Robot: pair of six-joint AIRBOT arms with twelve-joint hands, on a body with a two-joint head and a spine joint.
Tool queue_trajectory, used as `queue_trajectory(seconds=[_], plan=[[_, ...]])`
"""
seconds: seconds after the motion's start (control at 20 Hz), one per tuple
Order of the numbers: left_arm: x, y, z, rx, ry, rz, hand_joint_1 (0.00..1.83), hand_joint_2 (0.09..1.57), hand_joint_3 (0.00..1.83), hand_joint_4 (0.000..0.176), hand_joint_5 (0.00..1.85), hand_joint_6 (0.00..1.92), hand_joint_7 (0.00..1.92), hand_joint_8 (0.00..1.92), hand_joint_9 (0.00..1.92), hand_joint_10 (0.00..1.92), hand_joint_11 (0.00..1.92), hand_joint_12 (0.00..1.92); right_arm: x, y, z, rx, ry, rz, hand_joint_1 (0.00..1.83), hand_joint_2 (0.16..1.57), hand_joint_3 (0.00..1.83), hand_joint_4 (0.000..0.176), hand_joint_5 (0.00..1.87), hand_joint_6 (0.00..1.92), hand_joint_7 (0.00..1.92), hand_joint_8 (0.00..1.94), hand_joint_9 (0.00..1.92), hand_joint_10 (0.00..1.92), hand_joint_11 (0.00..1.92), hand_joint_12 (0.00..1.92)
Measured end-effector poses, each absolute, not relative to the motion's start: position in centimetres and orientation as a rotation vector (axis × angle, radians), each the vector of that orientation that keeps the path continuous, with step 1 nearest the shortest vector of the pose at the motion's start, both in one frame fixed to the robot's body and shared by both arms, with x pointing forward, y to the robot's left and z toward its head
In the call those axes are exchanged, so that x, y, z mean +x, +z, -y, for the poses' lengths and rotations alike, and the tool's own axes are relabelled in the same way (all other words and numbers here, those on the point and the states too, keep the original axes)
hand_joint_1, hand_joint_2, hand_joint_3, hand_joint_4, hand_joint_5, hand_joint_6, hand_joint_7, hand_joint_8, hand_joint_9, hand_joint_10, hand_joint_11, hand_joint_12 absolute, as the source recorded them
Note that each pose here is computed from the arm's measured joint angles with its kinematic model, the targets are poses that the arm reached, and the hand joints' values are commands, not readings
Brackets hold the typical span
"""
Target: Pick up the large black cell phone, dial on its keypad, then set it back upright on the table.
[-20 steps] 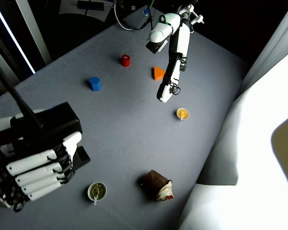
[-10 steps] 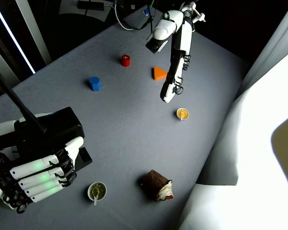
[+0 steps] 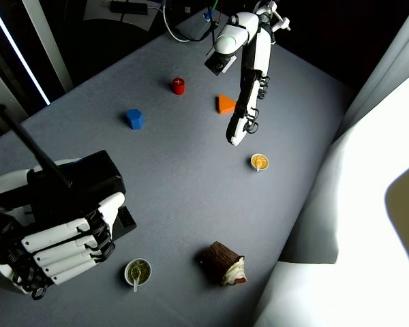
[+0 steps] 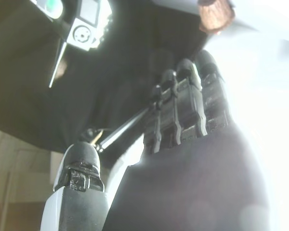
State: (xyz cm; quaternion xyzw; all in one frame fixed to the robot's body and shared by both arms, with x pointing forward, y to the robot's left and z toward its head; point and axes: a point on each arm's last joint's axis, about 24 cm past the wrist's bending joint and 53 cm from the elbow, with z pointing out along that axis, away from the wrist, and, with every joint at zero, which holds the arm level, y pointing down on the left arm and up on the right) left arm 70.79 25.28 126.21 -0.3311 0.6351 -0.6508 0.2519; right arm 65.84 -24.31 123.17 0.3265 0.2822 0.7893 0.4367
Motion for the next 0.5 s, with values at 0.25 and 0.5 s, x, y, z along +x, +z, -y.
queue_trajectory(seconds=[0.25, 0.5], plan=[[70.6, 126.16, -24.81, -0.899, -1.78, -1.732, 0.0, 1.18, 0.0, 0.0, 0.13, 0.0, 0.22, 0.0, 0.17, 0.0, 0.0, 0.34, 65.88, 123.15, 24.34, 0.811, 1.962, -0.702, 1.48, 1.17, 0.0, 0.0, 0.88, 0.94, 0.74, 1.22, 0.82, 1.29, 0.68, 1.61], [70.57, 126.36, -24.64, -0.894, -1.786, -1.729, 0.0, 1.18, 0.0, 0.002, 0.15, 0.0, 0.22, 0.0, 0.19, 0.0, 0.0, 0.39, 65.77, 122.8, 24.66, 0.819, 1.957, -0.701, 1.48, 1.13, 0.0, 0.0, 1.0, 0.79, 0.82, 1.11, 0.82, 1.23, 0.87, 1.54]])
